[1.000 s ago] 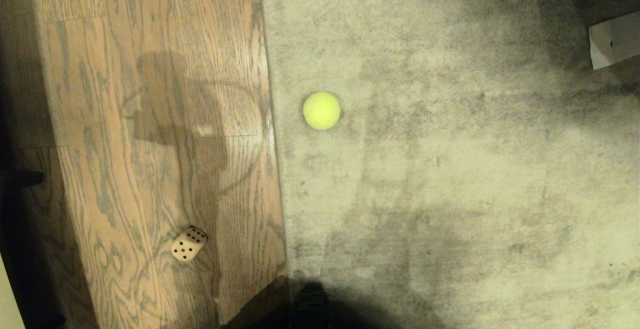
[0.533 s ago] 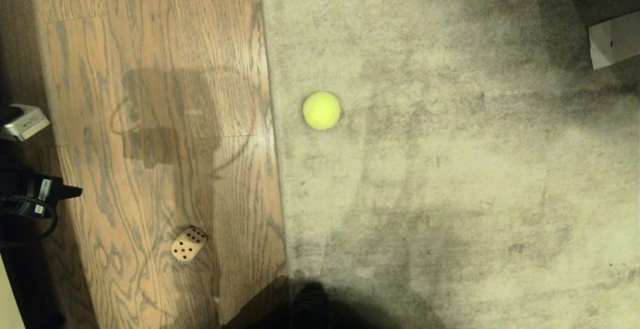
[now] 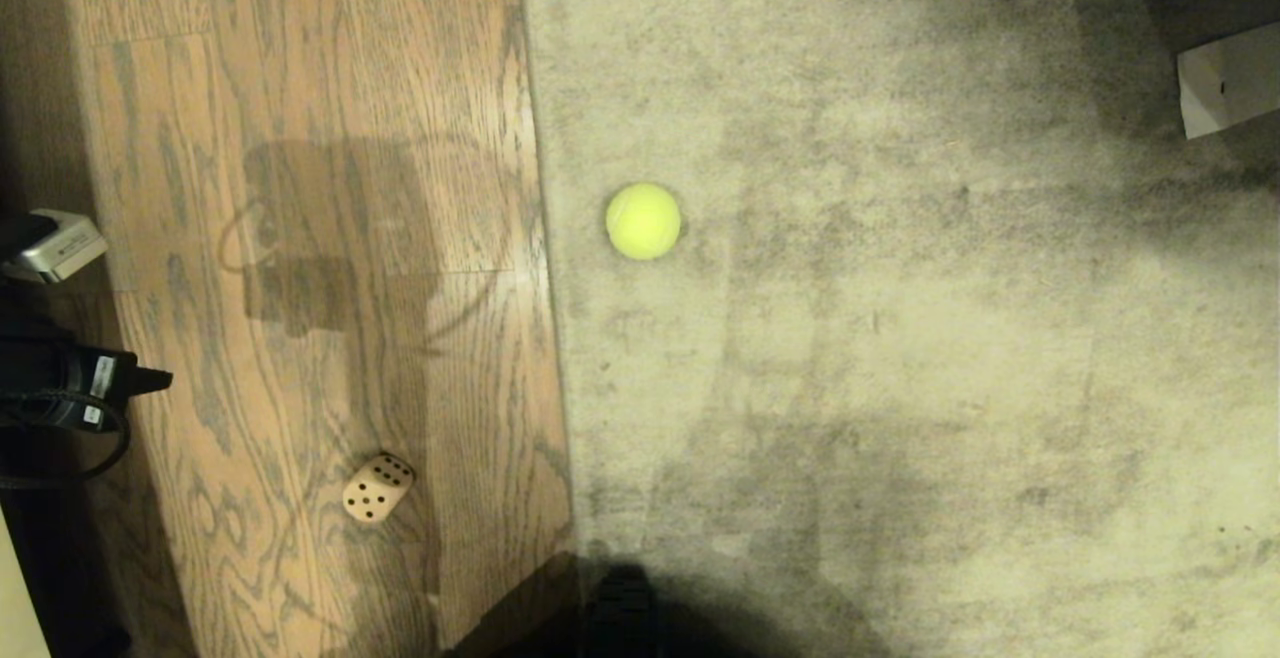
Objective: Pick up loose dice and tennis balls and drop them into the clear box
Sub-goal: Pick up the ball on the floor
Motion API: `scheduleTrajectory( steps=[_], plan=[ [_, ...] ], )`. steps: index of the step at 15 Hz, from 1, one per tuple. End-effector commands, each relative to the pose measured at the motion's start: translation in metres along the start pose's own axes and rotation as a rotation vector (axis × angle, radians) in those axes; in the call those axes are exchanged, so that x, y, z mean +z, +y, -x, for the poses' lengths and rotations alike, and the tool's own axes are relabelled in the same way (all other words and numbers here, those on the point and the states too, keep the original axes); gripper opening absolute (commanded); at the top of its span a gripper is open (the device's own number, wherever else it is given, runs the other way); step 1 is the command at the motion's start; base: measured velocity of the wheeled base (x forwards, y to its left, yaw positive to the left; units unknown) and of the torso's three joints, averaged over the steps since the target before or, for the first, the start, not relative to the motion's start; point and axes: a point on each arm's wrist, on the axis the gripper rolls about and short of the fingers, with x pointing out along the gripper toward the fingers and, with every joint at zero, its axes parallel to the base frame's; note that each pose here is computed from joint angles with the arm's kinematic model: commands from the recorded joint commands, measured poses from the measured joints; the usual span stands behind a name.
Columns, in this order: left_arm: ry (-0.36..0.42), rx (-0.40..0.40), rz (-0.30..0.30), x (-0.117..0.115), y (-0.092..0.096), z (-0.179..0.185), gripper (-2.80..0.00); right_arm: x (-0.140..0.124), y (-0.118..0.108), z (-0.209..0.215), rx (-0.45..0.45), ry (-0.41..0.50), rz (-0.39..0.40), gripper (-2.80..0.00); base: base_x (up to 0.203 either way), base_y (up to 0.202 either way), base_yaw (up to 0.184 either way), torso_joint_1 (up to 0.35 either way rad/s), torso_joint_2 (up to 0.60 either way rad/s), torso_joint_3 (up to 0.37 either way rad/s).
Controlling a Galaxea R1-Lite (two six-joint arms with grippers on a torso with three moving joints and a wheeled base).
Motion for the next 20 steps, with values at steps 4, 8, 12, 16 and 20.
scheduleTrajectory(
  steps=[4,8,12,16,20],
  plan=[
    [-0.009,0.009,0.0,-0.027,-0.005,0.023,-2.8,0.0,0.0,0.0,0.001,0.0,0.0,-2.8,0.0,0.0,0.0,0.0,0.0,0.0],
    [0.005,0.004,-0.011,-0.047,-0.01,0.035,-2.8,0.0,0.0,0.0,0.0,0.0,0.0,-2.8,0.0,0.0,0.0,0.0,0.0,0.0],
    [0.088,-0.003,-0.006,-0.094,-0.019,0.034,-2.8,0.0,0.0,0.0,0.0,-0.001,0.0,-2.8,0.0,0.0,0.0,0.0,0.0,0.0],
    [0.194,0.017,-0.006,-0.12,-0.022,0.016,-2.8,0.0,0.0,0.0,0.001,0.0,0.0,-2.8,0.0,0.0,0.0,0.0,0.0,0.0],
    [0.213,0.013,-0.004,-0.123,-0.024,0.014,-2.8,0.0,0.0,0.0,0.001,0.001,0.0,-2.8,0.0,0.0,0.0,0.0,0.0,0.0]
  ],
)
